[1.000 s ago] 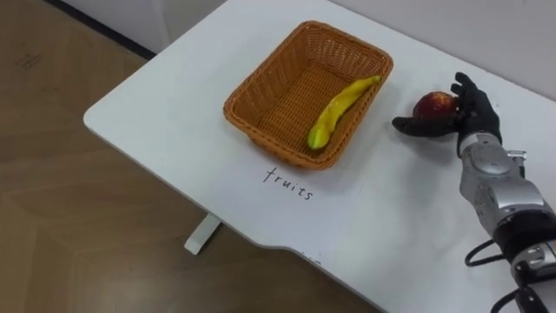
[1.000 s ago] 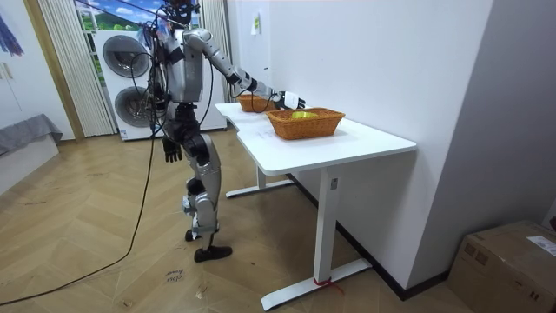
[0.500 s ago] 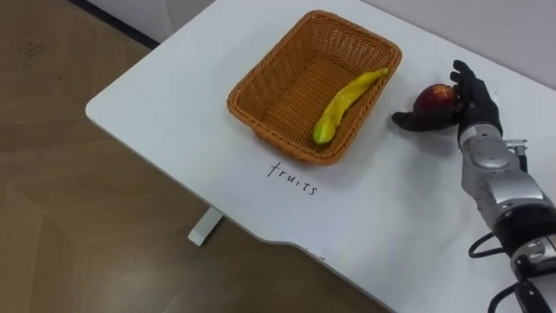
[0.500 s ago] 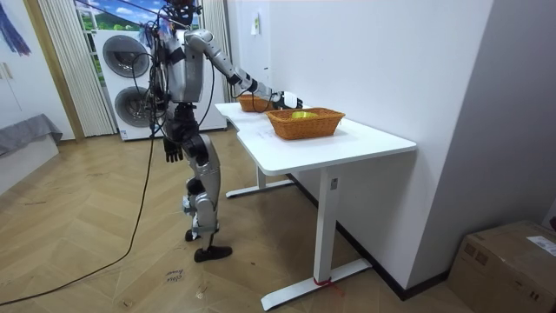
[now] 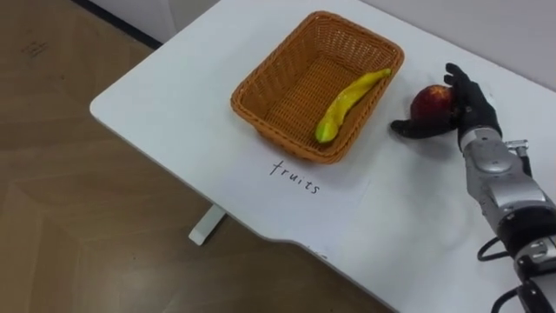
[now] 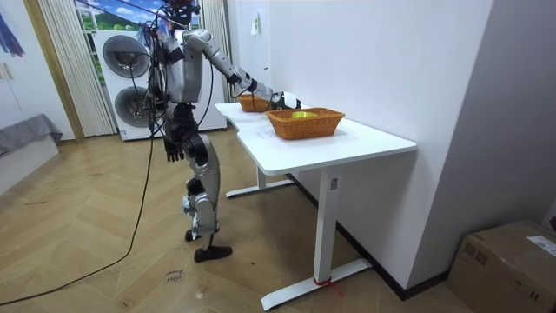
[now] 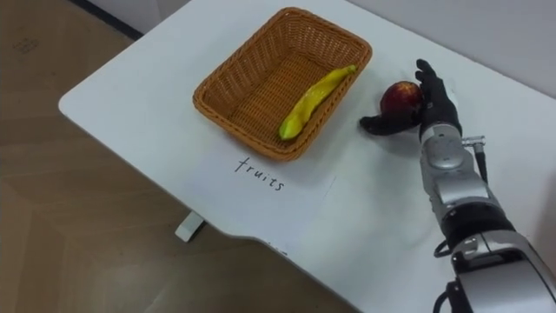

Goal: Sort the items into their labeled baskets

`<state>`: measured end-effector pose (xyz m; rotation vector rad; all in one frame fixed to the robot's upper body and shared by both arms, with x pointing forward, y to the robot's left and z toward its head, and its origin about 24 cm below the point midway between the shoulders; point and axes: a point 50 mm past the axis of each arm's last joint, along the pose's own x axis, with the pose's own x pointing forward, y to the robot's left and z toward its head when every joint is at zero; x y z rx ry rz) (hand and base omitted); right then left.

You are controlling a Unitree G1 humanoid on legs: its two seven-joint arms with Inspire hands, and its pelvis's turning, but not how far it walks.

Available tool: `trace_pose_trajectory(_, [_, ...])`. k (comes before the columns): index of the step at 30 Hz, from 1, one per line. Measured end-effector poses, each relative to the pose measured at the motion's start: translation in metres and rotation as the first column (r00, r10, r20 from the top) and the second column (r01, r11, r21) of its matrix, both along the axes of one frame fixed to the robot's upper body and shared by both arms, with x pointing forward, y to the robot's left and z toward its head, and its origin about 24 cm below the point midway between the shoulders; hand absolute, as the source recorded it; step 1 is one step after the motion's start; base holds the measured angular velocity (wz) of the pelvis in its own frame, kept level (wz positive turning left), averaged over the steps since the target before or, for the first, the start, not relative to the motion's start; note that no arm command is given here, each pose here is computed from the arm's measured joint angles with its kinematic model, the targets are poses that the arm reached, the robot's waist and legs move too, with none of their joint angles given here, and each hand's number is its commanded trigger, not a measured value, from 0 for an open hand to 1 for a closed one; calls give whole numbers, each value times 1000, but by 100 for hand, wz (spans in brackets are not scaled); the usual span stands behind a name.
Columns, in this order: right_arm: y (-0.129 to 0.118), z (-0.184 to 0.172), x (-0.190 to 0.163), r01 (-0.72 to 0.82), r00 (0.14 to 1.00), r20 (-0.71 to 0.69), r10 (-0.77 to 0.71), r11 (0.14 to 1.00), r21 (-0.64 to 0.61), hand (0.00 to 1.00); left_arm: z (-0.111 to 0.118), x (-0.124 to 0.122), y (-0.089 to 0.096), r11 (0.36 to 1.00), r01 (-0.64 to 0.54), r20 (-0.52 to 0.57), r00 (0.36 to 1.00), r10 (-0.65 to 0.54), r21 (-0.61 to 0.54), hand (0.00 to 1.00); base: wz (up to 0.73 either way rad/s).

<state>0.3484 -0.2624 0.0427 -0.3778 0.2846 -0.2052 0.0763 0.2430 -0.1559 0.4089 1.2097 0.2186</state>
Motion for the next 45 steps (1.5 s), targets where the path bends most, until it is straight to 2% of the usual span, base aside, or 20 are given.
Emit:
trace_pose_trajectory(6, [-2,-3,-2,-17,1000,-23,17,1000,-4,0,1,2,1,1000,-5,8,1000,5,14,0,0])
trace_pose_trajectory(7, [-3,-3,-2,-19,999,-26,19,1000,-7,14,1,2,1,1000,-5,9,1000,5,16,0,0])
trace_pose_trajectory(8, [-3,-4,-2,-22,999,-30,21,1000,-12,82,1,2,1,1000,-5,9,1000,5,18,0,0])
trace_pose_trajectory(9, [-3,-4,-2,-24,999,-35,23,1000,-16,100,1,2,1,1000,-6,9,1000,6,19,0,0])
trace_pose_trajectory(25, [-23,7,-2,17,999,-46,-20,998,-59,100,2,5,4,1000,-3,14,1000,3,29,0,0])
trace_pose_trajectory(45, [-25,4,-3,25,996,-83,-30,998,-56,100,5,11,9,999,24,26,999,-25,45,0,0])
